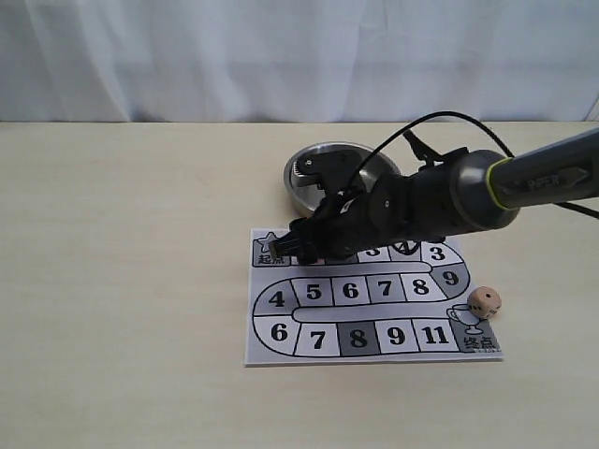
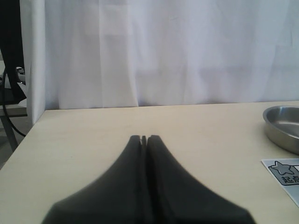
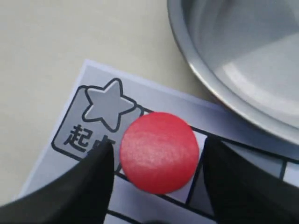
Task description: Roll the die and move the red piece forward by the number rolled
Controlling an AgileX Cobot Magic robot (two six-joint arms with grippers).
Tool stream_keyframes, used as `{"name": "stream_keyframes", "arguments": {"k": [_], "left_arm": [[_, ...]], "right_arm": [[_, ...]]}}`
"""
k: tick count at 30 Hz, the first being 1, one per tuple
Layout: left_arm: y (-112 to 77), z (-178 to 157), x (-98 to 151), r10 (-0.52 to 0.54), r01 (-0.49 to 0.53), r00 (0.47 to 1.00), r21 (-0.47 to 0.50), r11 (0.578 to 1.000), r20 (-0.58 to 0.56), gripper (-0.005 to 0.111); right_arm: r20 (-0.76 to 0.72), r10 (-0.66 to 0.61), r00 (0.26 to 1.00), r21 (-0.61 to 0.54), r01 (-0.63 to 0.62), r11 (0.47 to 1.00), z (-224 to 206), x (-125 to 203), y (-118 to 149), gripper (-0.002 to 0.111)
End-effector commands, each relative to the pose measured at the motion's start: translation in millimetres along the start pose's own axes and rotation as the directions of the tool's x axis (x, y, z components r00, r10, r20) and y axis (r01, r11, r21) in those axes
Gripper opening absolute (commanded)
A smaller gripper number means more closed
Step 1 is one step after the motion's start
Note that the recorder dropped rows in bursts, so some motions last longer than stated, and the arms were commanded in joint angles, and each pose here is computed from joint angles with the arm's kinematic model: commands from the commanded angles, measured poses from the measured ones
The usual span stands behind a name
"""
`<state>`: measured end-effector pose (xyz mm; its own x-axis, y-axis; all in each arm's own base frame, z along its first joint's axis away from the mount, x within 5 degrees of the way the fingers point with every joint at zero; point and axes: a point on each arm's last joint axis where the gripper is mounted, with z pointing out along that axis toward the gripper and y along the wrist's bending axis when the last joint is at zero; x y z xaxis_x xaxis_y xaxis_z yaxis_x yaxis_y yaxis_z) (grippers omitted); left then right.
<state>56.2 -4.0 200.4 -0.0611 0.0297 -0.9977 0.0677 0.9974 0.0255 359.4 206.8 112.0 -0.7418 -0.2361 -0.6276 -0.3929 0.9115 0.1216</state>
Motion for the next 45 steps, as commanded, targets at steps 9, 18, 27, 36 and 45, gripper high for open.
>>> {"name": "stream_keyframes", "arguments": {"k": [9,18,27,36,45], "left_arm": [[0.0,0,0,-0.007,0.007,1.0,0.001,1.0,0.008,0.0],[0.0,0,0,-0.007,0.007,1.0,0.001,1.0,0.008,0.0],[0.0,0,0,-0.007,0.007,1.0,0.001,1.0,0.008,0.0],[0.0,0,0,-0.007,0.007,1.0,0.001,1.0,0.008,0.0],[0.0,0,0,-0.007,0.007,1.0,0.001,1.0,0.008,0.0]], "right_arm": [[0.118,-0.007,0.993,-0.018,0.009,1.0,-41,-31,5,0.054],[0.04,0.009,0.999,-0.057,-0.007,0.998,-66,-34,2,0.031],[-0.189,0.15,0.97,-0.039,-0.16,0.986,-90,-24,-50,0.004],[-0.391,0.229,0.892,0.189,-0.165,0.968,-118,0,-125,0.004],[-0.463,0.303,0.833,0.274,-0.191,0.943,-142,21,-181,0.004]]}}
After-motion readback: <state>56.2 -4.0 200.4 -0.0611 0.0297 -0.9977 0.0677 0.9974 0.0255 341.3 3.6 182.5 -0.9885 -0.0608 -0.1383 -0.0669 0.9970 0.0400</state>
